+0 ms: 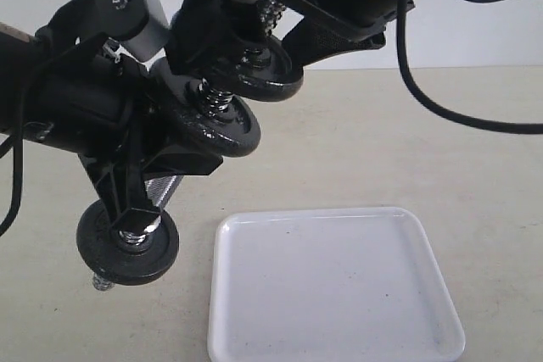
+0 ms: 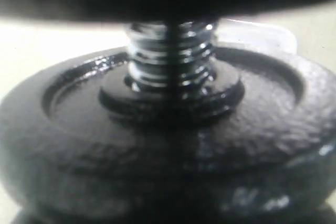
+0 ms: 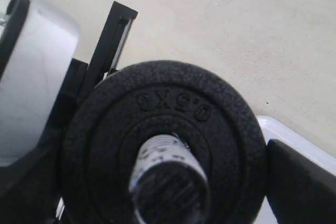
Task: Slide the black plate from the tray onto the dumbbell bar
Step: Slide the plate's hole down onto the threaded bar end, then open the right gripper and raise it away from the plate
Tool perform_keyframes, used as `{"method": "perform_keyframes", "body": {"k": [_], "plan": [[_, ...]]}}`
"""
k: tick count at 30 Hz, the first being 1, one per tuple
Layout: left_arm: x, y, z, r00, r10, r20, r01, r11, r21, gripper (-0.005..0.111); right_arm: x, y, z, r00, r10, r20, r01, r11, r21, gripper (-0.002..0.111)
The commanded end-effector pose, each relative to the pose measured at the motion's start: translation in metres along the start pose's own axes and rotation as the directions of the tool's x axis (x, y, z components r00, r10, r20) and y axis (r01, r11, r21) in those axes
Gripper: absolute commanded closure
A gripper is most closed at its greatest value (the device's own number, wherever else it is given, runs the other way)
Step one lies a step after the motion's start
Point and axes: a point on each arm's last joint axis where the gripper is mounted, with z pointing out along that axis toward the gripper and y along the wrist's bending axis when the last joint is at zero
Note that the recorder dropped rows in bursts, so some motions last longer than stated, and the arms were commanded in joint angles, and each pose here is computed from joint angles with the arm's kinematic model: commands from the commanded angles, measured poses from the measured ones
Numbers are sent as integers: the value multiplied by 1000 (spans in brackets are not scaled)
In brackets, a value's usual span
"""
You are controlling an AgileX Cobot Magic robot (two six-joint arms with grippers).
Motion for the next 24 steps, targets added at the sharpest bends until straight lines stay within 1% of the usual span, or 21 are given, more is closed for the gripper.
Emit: {"method": "perform_keyframes", "body": {"k": [1, 2, 3, 4, 5, 12, 14, 15, 16, 18, 19, 21, 24], "plan": [[-27, 9, -24, 986, 0, 169, 23, 990, -136, 102, -7, 2, -7, 997, -37, 71, 36, 999, 18, 35], [-27, 9, -24, 986, 0, 169, 23, 990, -136, 102, -7, 1, -7, 996, -48, 72, 46, 998, 31, 20], [-27, 9, -24, 986, 0, 169, 23, 990, -136, 102, -7, 0, -7, 996, -55, 74, 52, 998, 40, 10], [-27, 9, -24, 986, 0, 169, 23, 990, -136, 102, -7, 0, -7, 996, -56, 75, 53, 998, 42, 5], [-27, 9, -24, 986, 0, 169, 23, 990, -136, 102, -7, 0, -7, 996, -56, 75, 53, 998, 42, 3], [-27, 10, -24, 986, 8, 164, 15, 990, -139, 102, -11, 0, -8, 992, -62, 114, 57, 997, 53, 4], [-25, 9, -23, 990, 19, 140, 1, 990, -140, 102, -12, -4, -9, 987, -101, 126, 89, 991, 98, 4], [-22, 9, -22, 992, 30, 123, -12, 990, -143, 102, -13, -7, -13, 980, -145, 133, 125, 981, 147, 4], [-19, 9, -21, 993, 33, 113, -16, 990, -144, 102, -14, -8, -16, 977, -163, 140, 138, 975, 174, 4], [-9, 8, -15, 996, 33, 88, -19, 987, -157, 102, -15, -10, -32, 962, -206, 177, 155, 952, 266, 4], [-7, 8, -13, 996, 29, 85, -15, 986, -165, 102, -15, -10, -38, 959, -206, 194, 145, 946, 289, 4], [-1, 7, -10, 997, 21, 78, -7, 984, -177, 102, -13, -8, -54, 954, -215, 210, 138, 934, 329, 4], [5, 6, -7, 998, 14, 69, -1, 983, -186, 102, -3, -2, -72, 963, -199, 184, 129, 934, 333, 4]]}}
